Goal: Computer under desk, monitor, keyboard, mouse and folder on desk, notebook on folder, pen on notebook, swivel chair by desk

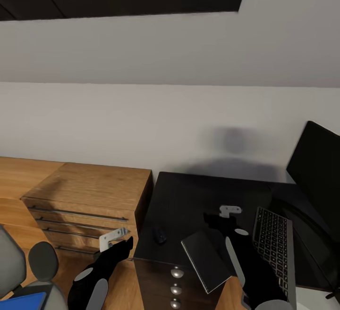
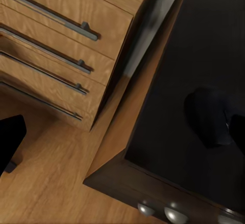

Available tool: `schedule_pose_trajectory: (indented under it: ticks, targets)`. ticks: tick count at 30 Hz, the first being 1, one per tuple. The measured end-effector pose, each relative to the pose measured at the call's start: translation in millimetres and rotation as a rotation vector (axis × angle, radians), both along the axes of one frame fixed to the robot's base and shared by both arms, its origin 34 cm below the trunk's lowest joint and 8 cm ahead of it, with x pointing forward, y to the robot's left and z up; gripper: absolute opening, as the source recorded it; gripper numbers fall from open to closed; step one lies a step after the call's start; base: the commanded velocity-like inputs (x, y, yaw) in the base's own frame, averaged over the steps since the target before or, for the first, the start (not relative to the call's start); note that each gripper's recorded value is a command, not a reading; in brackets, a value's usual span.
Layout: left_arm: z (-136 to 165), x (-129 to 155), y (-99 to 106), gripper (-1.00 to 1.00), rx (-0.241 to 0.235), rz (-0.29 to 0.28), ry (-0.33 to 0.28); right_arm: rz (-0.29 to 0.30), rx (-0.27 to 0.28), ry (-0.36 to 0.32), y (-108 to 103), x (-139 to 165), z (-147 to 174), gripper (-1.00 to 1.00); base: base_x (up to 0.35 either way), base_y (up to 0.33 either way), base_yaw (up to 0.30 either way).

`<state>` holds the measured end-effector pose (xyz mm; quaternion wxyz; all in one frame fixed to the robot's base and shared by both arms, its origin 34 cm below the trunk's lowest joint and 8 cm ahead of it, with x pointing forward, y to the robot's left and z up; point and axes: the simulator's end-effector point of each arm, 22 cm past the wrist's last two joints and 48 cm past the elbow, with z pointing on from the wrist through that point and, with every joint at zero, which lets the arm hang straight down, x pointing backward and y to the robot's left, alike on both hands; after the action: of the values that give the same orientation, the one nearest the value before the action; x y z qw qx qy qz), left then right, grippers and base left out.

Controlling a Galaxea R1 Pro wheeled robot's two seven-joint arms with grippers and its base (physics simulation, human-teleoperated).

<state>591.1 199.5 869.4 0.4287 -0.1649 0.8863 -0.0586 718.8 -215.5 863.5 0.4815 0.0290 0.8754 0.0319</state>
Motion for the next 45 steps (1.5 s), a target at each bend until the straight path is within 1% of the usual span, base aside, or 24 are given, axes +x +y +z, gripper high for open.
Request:
schedule_pose_trajectory:
  ticks: [8,10,17,23,29,35,45]
  targets:
    - [10,-1,1,1.00,0.000,0.001,0.001,0.004,0.002,-0.005,2,-6,15,1.00,-0.160,0.000,0.000]
    - [12,-2,1,1.00,0.000,0.002,0.002,0.011,0.006,-0.017,7,-5,22,1.00,-0.330,0.000,0.000]
    - [20,-3,1,1.00,0.000,0.001,0.002,0.015,0.008,-0.023,10,-6,33,1.00,-0.336,0.000,0.000]
    - [27,-4,1,1.00,0.000,0.002,0.002,0.035,0.020,-0.037,26,-7,46,1.00,-0.340,0.000,0.000]
    - [36,-6,1,1.00,0.000,0.001,-0.003,0.038,0.020,-0.042,28,-10,55,1.00,-0.340,0.000,-0.012]
    - [45,-7,1,1.00,0.000,0.001,-0.009,0.039,0.021,-0.048,29,-12,65,1.00,-0.320,0.000,-0.124]
    - [58,-10,1,1.00,0.002,0.001,-0.015,0.040,0.021,-0.053,30,-15,79,1.00,-0.067,0.000,-0.079]
